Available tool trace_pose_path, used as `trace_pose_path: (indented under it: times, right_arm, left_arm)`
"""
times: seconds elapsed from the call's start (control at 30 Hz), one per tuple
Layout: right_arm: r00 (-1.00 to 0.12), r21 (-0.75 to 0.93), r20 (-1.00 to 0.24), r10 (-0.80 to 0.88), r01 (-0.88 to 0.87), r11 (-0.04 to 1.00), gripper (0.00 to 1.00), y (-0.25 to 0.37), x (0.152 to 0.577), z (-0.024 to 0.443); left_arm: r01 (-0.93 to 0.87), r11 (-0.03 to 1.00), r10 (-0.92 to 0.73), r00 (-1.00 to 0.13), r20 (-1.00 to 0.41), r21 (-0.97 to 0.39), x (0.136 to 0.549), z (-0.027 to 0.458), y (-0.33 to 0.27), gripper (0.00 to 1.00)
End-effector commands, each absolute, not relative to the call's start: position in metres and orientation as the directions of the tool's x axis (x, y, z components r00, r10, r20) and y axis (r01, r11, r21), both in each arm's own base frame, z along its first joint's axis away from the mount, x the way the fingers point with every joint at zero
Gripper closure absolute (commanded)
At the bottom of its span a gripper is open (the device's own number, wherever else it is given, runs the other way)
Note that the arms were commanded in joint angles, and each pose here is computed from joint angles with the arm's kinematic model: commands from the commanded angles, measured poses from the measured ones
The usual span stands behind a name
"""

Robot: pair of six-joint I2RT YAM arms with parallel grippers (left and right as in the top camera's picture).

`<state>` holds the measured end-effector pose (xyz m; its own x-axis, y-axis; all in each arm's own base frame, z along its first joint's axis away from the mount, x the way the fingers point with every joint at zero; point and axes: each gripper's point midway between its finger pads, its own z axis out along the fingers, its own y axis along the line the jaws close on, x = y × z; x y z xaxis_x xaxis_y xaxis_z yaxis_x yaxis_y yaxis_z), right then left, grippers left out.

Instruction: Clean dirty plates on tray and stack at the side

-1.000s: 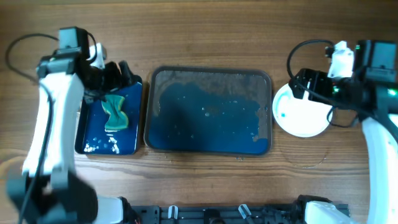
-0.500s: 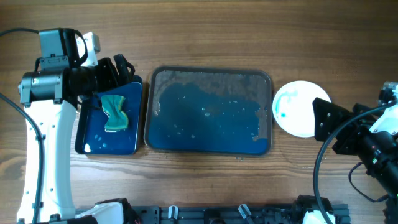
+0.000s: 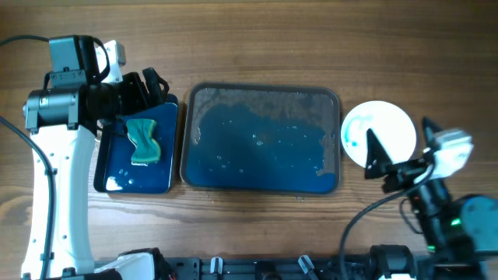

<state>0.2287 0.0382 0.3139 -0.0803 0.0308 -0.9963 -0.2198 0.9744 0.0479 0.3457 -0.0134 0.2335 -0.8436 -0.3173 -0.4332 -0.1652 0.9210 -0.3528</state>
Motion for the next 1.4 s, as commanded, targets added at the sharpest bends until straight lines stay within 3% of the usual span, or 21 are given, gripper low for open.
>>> trace_pose_path:
  times: [0.0, 0.13, 0.27, 0.9, 1.03, 1.1, 1.2, 1.23, 1.37]
  right_arm:
    - [-0.042, 0.025, -0.999, 0.017, -0.216, 0.976, 0.0, 0.038, 0.235, 0.252]
    - [0.042, 0.019, -0.999, 0.029, -0.224, 0.974, 0.0, 0.039, 0.24, 0.21]
    - [0.011, 0.025, -1.0, 0.028, -0.217, 0.976, 0.0, 0.038, 0.243, 0.179]
    - [0.008, 0.029, -0.999, 0.032, -0.216, 0.976, 0.0, 0.038, 0.243, 0.179]
    - [0.008, 0.029, -0.999, 0.032, -0.216, 0.976, 0.0, 0.038, 0.243, 0.179]
    - [0.008, 0.029, -0.999, 0.032, -0.216, 0.976, 0.0, 0.038, 0.243, 0.179]
    - [0.008, 0.029, -0.999, 0.032, -0.216, 0.976, 0.0, 0.038, 0.243, 0.179]
    - [0.008, 0.029, -0.999, 0.032, -0.216, 0.976, 0.0, 0.038, 0.243, 0.179]
    - [0.008, 0.029, -0.999, 0.032, -0.216, 0.976, 0.0, 0.038, 0.243, 0.179]
  left_arm:
    - [-0.157, 0.919, -0.314, -0.846, -0.431, -0.361, 0.346, 0.234, -0.016, 0.0]
    - [-0.157, 0.919, -0.314, -0.846, -0.431, -0.361, 0.346, 0.234, -0.016, 0.0]
    - [-0.157, 0.919, -0.314, -0.846, -0.431, -0.361, 0.346, 0.234, -0.016, 0.0]
    - [-0.155, 0.921, -0.313, -0.843, -0.438, -0.359, 0.345, 0.236, -0.016, 0.0]
    - [-0.074, 0.981, -0.163, -0.813, -0.559, -0.18, 0.323, 0.256, -0.018, 0.0]
    - [0.044, 0.992, -0.049, -0.739, -0.672, -0.121, 0.317, 0.266, -0.033, 0.0]
    - [0.119, 0.981, -0.061, -0.561, -0.826, -0.153, 0.306, 0.268, -0.041, 0.0]
    - [0.16, 0.973, -0.075, -0.455, -0.887, -0.164, 0.295, 0.262, -0.044, 0.0]
    - [0.197, 0.97, -0.09, -0.262, -0.961, -0.144, 0.268, 0.232, -0.041, 0.0]
